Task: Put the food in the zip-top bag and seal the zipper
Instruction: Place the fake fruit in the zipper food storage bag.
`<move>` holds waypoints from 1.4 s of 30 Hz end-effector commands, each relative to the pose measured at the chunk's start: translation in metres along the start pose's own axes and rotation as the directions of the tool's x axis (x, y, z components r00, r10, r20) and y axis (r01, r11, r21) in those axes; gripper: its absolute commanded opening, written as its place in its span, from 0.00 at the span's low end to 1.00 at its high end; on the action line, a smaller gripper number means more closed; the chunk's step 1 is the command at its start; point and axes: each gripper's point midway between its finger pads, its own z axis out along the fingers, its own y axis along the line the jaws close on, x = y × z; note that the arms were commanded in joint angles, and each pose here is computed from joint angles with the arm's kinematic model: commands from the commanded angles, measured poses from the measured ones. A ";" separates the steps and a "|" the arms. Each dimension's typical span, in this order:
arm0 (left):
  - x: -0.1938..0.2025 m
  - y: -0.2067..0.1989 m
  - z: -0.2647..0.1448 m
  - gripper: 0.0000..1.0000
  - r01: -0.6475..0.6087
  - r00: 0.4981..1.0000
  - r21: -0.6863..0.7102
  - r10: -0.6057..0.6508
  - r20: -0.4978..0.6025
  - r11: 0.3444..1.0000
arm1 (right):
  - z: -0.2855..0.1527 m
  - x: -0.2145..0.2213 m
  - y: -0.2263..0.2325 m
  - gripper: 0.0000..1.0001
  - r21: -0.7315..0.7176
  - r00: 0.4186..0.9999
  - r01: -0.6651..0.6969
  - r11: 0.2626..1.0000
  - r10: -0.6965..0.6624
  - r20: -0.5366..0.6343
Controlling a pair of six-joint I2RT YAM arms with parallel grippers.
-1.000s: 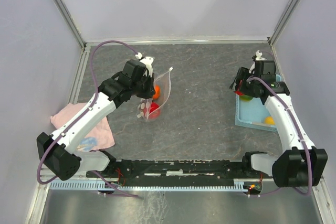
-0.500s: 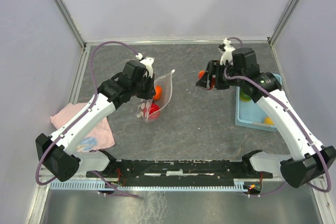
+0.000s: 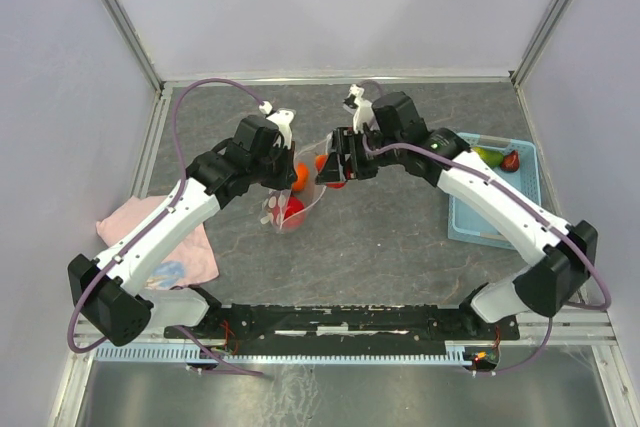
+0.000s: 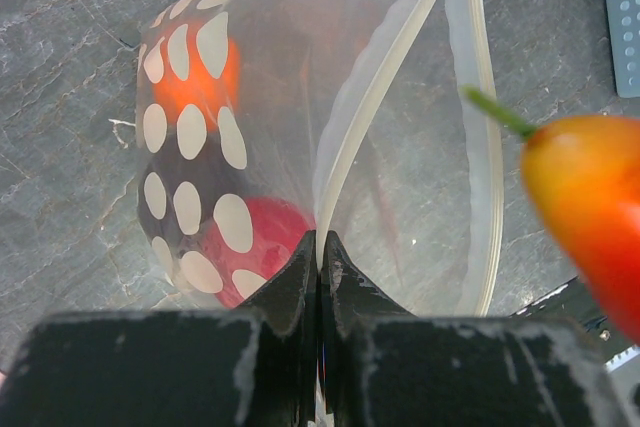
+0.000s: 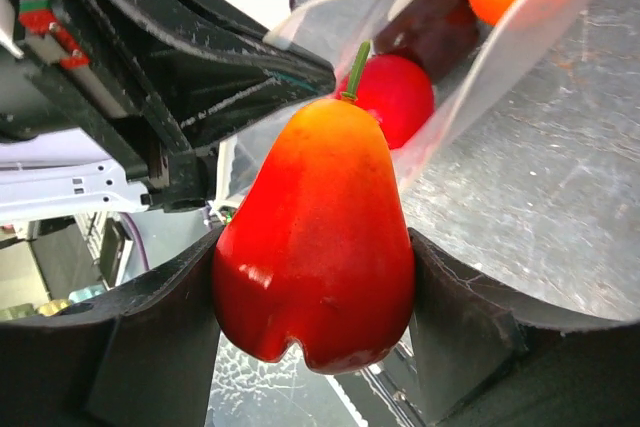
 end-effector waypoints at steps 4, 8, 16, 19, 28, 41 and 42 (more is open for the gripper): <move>-0.017 -0.010 -0.010 0.03 -0.062 0.995 0.052 0.058 0.079 0.997 | 0.023 -0.023 0.033 0.48 -0.165 0.999 -0.016 0.986 0.021 0.028; -0.017 -0.011 -0.010 0.03 -0.062 0.995 0.055 0.058 0.078 0.997 | 0.040 -0.022 0.029 0.48 -0.174 0.997 -0.075 0.982 0.074 -0.016; -0.016 -0.015 -0.012 0.03 -0.069 0.995 0.074 0.063 0.080 0.995 | 0.061 -0.031 -0.006 0.50 -0.011 0.989 -0.144 0.990 0.144 0.046; -0.016 -0.017 -0.012 0.03 -0.071 0.995 0.085 0.064 0.079 0.994 | 0.067 -0.038 -0.017 0.51 0.034 0.985 -0.151 0.988 0.147 0.092; -0.014 -0.025 -0.013 0.03 -0.072 0.995 0.126 0.063 0.075 0.989 | 0.098 -0.043 -0.041 0.53 0.092 0.988 -0.080 0.993 0.066 0.143; -0.015 -0.023 -0.010 0.03 -0.052 0.997 0.111 0.044 0.070 0.992 | 0.133 -0.019 -0.031 0.61 -0.012 0.987 0.113 0.994 -0.111 0.120; -0.015 -0.022 -0.010 0.03 -0.051 0.997 0.107 0.044 0.071 0.993 | 0.133 -0.018 -0.033 0.64 -0.003 0.987 0.114 0.993 -0.113 0.115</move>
